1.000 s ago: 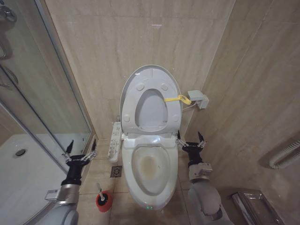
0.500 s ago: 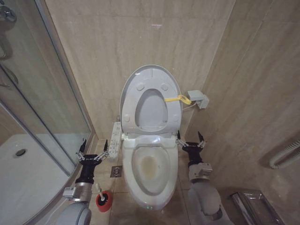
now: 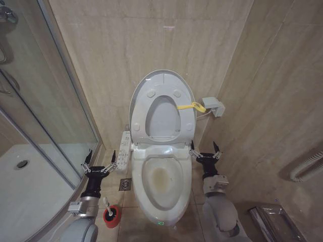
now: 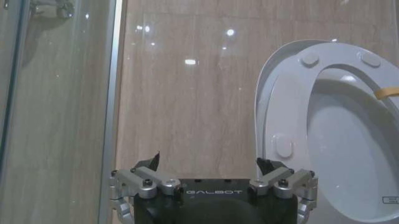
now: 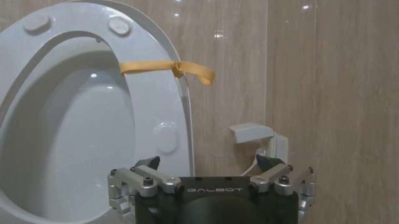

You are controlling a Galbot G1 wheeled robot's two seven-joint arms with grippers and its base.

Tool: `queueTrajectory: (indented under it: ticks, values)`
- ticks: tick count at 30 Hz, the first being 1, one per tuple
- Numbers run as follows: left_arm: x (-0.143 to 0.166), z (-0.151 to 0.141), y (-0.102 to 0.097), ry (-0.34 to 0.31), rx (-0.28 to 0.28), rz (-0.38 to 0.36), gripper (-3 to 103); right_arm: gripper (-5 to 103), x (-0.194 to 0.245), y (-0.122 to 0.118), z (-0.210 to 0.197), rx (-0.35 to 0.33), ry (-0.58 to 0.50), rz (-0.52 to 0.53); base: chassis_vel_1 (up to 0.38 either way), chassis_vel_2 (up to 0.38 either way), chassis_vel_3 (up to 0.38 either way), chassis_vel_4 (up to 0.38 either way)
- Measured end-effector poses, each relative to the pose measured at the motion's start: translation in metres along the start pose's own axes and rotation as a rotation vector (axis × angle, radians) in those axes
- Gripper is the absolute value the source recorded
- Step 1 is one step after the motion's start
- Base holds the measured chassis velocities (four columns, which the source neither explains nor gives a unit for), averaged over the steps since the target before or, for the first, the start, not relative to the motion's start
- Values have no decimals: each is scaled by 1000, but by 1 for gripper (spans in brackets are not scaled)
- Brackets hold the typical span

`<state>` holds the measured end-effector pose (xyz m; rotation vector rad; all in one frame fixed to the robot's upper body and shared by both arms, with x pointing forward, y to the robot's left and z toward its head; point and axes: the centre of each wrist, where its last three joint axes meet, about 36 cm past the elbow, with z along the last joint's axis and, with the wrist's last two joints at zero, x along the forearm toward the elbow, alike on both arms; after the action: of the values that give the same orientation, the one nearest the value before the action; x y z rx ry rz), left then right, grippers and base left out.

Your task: Open the toilet lid, clean the toilet bowl with a toilet brush, close the toilet lid, and flush.

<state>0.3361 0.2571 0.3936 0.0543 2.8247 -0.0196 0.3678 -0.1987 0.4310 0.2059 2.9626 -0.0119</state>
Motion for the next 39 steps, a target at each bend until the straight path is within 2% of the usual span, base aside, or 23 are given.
queueTrajectory:
  ticks: [35,37,39]
  values:
    - [0,0,0,-2,0,-1,100,100,0,0,0,0,0,0,0,0,0,0]
    - [0,0,0,-2,0,-1,100,100,1,-1,0,0,2,1,0,0,0,0]
    - [0,0,0,-2,0,-1,100,100,10,-14,4,-4,14,15,0,0,0,0]
